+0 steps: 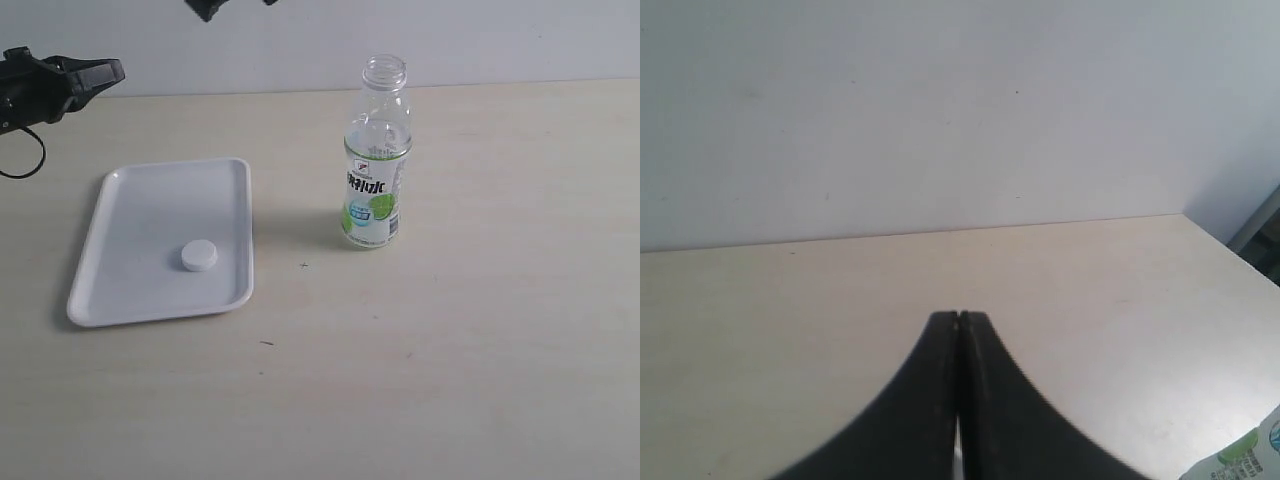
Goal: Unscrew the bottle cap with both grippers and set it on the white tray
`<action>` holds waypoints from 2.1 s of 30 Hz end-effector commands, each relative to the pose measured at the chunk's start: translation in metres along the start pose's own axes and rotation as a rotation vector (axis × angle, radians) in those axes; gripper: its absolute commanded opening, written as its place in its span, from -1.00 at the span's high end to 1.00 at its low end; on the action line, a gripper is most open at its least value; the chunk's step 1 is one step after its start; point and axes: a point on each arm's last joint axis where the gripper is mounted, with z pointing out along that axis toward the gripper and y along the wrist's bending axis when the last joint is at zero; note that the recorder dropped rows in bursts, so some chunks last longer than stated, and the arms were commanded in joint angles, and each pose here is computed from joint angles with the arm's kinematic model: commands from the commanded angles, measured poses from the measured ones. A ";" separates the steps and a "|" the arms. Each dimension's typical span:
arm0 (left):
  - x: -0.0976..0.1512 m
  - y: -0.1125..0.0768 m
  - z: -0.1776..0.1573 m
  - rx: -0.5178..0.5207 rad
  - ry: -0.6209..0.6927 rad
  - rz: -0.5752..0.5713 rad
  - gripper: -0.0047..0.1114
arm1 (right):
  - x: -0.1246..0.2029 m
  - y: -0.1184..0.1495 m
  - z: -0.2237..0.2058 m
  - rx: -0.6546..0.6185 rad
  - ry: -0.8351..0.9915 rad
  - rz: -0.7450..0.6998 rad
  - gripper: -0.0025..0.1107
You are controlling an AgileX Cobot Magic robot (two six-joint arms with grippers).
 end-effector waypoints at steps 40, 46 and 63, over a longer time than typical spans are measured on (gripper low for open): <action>0.003 -0.028 0.001 0.071 -0.011 0.114 0.92 | 0.234 0.001 -0.090 0.194 -0.155 0.724 0.96; -0.003 -0.059 -0.002 -0.089 -0.009 0.210 0.92 | 0.234 0.001 -0.090 0.194 -0.155 0.724 0.96; 0.019 -0.147 -0.058 -0.262 -0.200 0.379 0.92 | 0.234 0.001 -0.090 0.194 -0.155 0.724 0.96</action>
